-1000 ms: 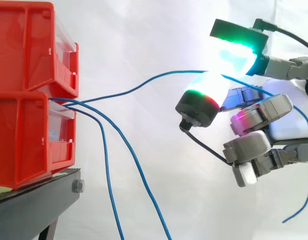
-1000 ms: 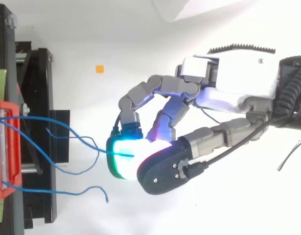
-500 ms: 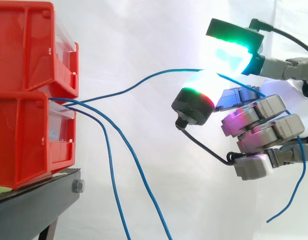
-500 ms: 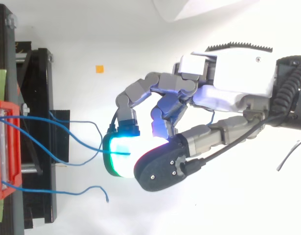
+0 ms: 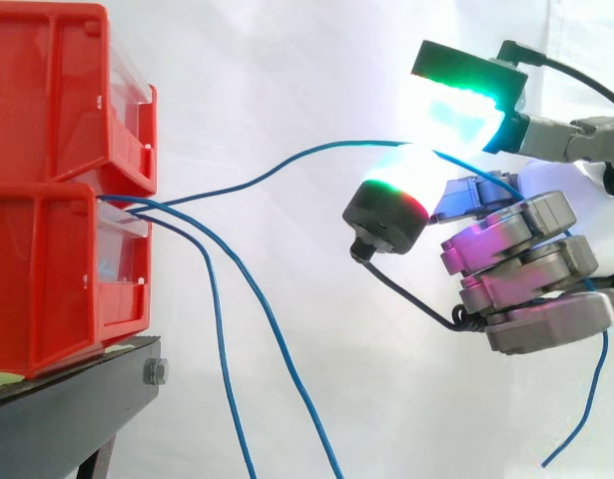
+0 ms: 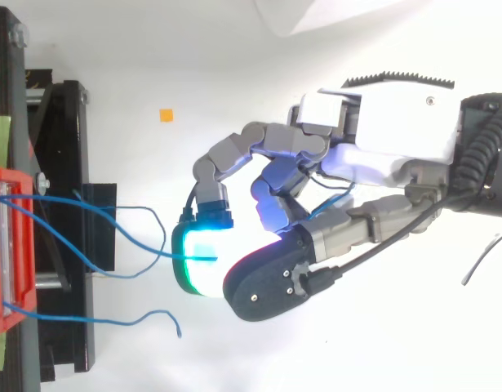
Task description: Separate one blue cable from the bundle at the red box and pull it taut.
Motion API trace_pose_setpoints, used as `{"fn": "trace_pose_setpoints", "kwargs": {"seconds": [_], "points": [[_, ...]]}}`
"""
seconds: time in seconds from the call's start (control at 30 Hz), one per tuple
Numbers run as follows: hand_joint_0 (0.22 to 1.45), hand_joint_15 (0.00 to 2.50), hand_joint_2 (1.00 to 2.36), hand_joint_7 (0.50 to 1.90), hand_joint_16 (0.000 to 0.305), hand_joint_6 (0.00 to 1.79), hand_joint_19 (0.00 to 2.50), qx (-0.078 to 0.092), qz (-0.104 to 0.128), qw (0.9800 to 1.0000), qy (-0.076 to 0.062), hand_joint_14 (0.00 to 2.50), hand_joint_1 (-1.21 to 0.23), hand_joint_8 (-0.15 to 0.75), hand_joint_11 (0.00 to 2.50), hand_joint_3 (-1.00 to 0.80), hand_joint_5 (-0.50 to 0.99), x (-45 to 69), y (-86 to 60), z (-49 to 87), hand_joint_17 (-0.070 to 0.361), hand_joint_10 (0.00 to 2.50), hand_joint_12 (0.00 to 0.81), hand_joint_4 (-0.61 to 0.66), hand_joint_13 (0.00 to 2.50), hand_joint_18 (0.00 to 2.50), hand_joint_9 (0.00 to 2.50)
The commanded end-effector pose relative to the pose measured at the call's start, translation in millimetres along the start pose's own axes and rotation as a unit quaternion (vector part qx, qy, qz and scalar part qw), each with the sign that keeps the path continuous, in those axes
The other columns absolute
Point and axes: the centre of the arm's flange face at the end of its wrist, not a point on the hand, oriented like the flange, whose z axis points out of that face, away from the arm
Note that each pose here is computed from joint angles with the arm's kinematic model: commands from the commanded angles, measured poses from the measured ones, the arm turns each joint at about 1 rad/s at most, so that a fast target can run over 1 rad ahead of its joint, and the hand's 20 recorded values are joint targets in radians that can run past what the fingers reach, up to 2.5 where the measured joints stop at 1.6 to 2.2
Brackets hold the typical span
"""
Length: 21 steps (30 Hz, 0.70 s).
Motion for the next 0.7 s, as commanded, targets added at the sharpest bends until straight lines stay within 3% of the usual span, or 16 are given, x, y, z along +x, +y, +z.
{"fn": "trace_pose_setpoints", "kwargs": {"seconds": [0.0,0.17,0.37,0.67], "points": [[0.63,1.39,1.01,1.07,0.035,0.86,1.73,0.000,-0.004,1.0000,0.001,2.24,-0.63,0.324,1.46,-0.34,-0.14,0.2,0.4,0.2,0.078,1.35,0.371,0.08,0.81,1.32,0.82],[0.64,1.37,1.01,1.08,0.031,0.86,1.90,0.000,-0.010,1.0000,0.000,2.50,-0.63,0.326,1.43,-0.34,-0.14,-0.1,-0.3,-0.1,0.069,1.41,0.374,0.09,0.78,1.42,0.82],[0.65,1.43,1.01,1.08,0.030,0.86,2.03,-0.001,-0.010,0.9999,-0.001,2.50,-0.63,0.323,1.41,-0.34,-0.14,-0.1,1.4,-0.1,0.068,1.54,0.376,0.09,0.77,1.46,0.81],[0.65,1.43,1.01,1.07,0.029,0.86,1.95,-0.003,-0.009,0.9999,0.002,2.50,-0.63,0.321,1.39,-0.34,-0.14,4.3,1.8,0.2,0.065,1.57,0.370,0.08,0.77,1.42,0.79]]}}
